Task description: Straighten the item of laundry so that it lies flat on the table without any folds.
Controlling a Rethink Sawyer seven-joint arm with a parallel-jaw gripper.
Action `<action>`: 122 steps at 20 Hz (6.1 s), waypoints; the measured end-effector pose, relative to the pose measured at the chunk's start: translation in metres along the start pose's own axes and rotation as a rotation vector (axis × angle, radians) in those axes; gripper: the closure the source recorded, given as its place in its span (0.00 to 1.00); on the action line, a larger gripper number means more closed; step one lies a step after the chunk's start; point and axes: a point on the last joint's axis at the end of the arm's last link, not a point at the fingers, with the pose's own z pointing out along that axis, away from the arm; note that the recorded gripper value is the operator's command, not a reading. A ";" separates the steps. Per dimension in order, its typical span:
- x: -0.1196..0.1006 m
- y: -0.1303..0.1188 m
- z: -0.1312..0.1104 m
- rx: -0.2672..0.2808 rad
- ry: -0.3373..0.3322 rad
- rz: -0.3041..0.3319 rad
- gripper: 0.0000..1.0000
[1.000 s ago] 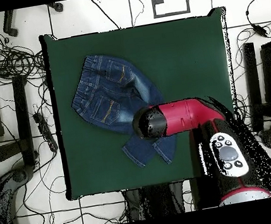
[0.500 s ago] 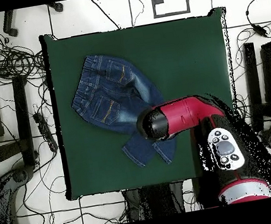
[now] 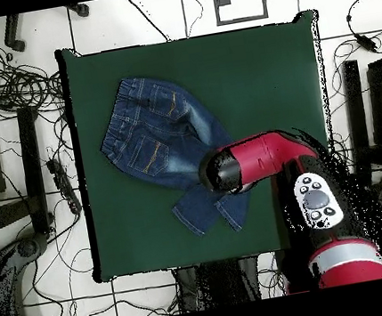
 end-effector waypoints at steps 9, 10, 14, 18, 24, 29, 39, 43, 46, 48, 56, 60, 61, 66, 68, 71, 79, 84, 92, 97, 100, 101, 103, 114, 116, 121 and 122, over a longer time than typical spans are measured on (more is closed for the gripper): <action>0.002 0.010 0.036 -0.018 0.042 -0.024 0.00; 0.002 0.011 0.038 -0.019 0.047 -0.025 0.00; 0.000 0.013 0.047 -0.018 0.072 -0.033 0.00; -0.003 0.015 0.052 -0.010 0.096 -0.045 0.00; -0.001 0.014 0.053 0.025 0.120 -0.078 0.00; 0.002 0.013 0.053 0.048 0.127 -0.097 0.00; 0.007 0.012 0.064 0.039 0.147 -0.091 0.00; 0.005 0.009 0.066 0.034 0.162 -0.077 0.00; 0.003 0.008 0.067 0.035 0.180 -0.073 0.00; 0.002 0.007 0.068 0.035 0.198 -0.070 0.00; 0.000 0.005 0.069 0.040 0.230 -0.066 0.00; 0.000 0.005 0.070 0.040 0.241 -0.065 0.00; 0.000 0.004 0.070 0.040 0.245 -0.065 0.00; 0.001 0.003 0.072 0.036 0.255 -0.058 0.00; 0.001 0.001 0.072 0.030 0.258 -0.050 0.00; 0.002 0.000 0.073 0.025 0.267 -0.041 0.00; 0.009 -0.010 0.079 0.005 0.314 -0.012 0.00; 0.011 -0.011 0.081 -0.005 0.346 -0.004 0.00; 0.017 -0.018 0.086 -0.042 0.379 0.023 0.00; 0.020 -0.026 0.089 -0.089 0.394 0.051 0.00; 0.025 -0.031 0.091 -0.107 0.412 0.059 0.00; 0.027 -0.032 0.092 -0.110 0.419 0.062 0.00; 0.030 -0.033 0.094 -0.116 0.432 0.065 0.00; 0.037 -0.029 0.099 -0.130 0.476 0.061 0.00; 0.038 -0.028 0.099 -0.133 0.485 0.061 0.00; 0.039 -0.028 0.100 -0.138 0.491 0.061 0.00; 0.039 -0.028 0.100 -0.138 0.491 0.061 0.00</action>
